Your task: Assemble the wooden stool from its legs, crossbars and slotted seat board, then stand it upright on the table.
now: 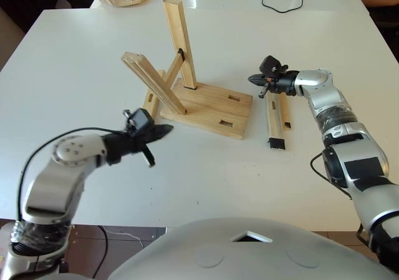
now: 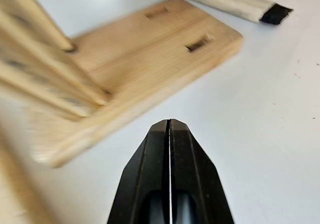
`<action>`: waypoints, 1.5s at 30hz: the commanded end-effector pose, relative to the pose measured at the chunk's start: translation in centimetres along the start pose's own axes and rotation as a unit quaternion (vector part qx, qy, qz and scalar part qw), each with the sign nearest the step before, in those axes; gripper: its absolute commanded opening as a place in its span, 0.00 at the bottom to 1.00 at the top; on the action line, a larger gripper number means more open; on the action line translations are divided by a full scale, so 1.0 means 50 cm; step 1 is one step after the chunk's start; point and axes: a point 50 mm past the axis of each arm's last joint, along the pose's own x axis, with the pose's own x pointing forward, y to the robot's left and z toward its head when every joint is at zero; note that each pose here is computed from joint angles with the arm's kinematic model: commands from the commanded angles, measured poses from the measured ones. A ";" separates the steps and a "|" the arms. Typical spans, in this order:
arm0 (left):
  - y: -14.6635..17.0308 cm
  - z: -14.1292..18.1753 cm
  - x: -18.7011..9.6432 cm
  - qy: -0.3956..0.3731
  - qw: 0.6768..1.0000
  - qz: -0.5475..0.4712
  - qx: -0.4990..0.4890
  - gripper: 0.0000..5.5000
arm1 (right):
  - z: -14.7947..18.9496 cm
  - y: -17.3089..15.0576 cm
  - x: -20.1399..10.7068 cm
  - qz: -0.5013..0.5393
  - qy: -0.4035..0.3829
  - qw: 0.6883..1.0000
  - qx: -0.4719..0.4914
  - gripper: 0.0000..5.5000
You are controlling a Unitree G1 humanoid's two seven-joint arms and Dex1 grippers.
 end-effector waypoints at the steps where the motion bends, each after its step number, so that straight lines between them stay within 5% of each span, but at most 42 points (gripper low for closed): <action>1: 0.002 -0.049 0.061 0.053 0.998 0.029 -0.008 0.00 | 0.020 0.017 0.018 0.072 -0.005 0.997 -0.019 0.00; 20: 0.100 -0.018 0.137 -0.041 0.984 0.151 -0.083 0.00 | -0.023 0.076 -0.005 0.212 0.002 0.977 -0.024 0.00; 29: 0.109 -0.019 0.168 -0.053 0.984 0.134 -0.105 0.00 | -0.029 0.097 -0.029 0.175 -0.036 0.984 0.012 0.00; 36: 0.111 -0.037 0.142 -0.053 0.977 0.174 -0.113 0.00 | -0.032 0.097 -0.054 0.106 -0.056 0.992 0.040 0.00; 41: 0.166 -0.029 0.041 -0.138 0.907 0.365 -0.157 0.00 | -0.026 0.013 -0.165 -0.175 -0.119 0.974 0.080 0.03; 45: 0.156 -0.042 0.002 -0.178 0.828 0.492 -0.199 0.00 | -0.092 0.045 -0.212 -0.314 -0.097 0.935 0.131 0.11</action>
